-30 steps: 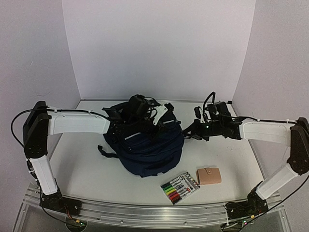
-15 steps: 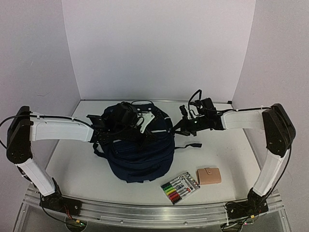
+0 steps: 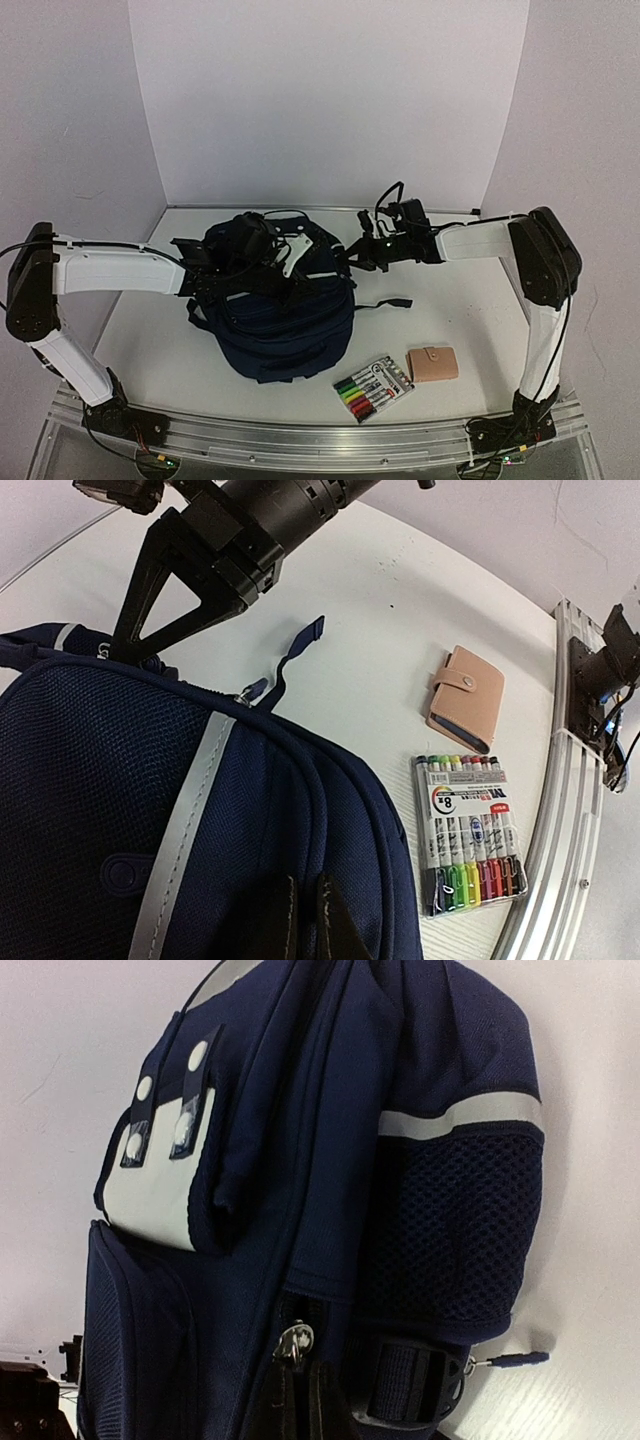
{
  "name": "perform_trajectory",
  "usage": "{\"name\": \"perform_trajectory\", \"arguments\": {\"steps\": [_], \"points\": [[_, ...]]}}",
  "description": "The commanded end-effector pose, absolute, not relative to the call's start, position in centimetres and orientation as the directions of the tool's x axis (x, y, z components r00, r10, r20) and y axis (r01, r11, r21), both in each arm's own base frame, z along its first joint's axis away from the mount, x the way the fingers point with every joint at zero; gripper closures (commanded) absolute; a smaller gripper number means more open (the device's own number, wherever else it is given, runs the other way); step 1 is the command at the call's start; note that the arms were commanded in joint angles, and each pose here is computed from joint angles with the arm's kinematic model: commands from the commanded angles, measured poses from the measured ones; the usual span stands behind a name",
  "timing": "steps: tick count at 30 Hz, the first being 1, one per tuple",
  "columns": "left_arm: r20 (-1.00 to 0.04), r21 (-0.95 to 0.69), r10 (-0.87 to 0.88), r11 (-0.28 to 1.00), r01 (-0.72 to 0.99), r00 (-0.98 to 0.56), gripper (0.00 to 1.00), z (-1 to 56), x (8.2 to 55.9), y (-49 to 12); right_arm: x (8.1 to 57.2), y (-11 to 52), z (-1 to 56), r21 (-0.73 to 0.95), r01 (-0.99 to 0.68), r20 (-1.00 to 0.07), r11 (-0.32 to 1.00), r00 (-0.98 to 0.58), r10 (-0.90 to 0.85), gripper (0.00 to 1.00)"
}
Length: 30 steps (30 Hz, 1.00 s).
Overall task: Pack the student bag
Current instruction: Zip the student bag at the center of the board.
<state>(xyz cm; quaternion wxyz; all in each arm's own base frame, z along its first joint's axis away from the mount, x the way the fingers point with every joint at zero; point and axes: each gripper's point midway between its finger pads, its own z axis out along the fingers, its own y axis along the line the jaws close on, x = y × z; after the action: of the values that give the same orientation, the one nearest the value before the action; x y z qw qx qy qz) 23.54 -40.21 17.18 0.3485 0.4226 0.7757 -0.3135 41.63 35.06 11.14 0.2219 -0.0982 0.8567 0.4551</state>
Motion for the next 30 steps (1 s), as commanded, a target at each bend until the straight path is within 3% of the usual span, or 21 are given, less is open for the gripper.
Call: {"name": "perform_trajectory", "arguments": {"steps": [1,7,11,14,17,19,23,30], "points": [[-0.744,-0.300,0.486,0.370,0.879,-0.458,1.00,16.7,19.6,-39.6,47.6,34.1,14.1,0.691,-0.401,-0.603,0.601,-0.778,0.175,1.00],[-0.722,-0.320,0.500,0.371,0.872,-0.478,1.00,15.9,19.4,-39.7,48.9,34.5,13.7,0.679,-0.410,-0.620,0.609,-0.764,0.178,1.00],[-0.715,-0.321,0.466,0.445,0.836,-0.522,0.98,15.8,20.4,-39.3,48.4,34.5,15.3,0.669,-0.443,-0.644,0.597,-0.747,0.168,0.97],[-0.698,-0.332,0.408,0.543,0.771,-0.588,0.82,16.5,22.1,-38.7,47.1,33.9,17.5,0.643,-0.485,-0.682,0.593,-0.715,0.153,0.80],[-0.680,-0.361,0.324,0.632,0.686,-0.657,0.51,17.7,23.5,-37.6,45.0,32.8,19.6,0.607,-0.525,-0.721,0.597,-0.680,0.135,0.47],[-0.677,-0.397,0.250,0.668,0.629,-0.692,0.37,19.2,24.2,-36.6,43.5,32.0,20.5,0.582,-0.549,-0.741,0.599,-0.662,0.114,0.34],[-0.627,-0.520,0.068,0.704,0.483,-0.776,0.23,21.9,26.0,-32.9,40.3,31.4,21.8,0.566,-0.606,-0.757,0.558,-0.650,0.063,0.20],[-0.516,-0.561,-0.119,0.795,0.230,-0.849,0.06,20.3,26.5,-26.4,37.1,31.8,20.3,0.579,-0.637,-0.737,0.509,-0.676,-0.008,0.14]]}}
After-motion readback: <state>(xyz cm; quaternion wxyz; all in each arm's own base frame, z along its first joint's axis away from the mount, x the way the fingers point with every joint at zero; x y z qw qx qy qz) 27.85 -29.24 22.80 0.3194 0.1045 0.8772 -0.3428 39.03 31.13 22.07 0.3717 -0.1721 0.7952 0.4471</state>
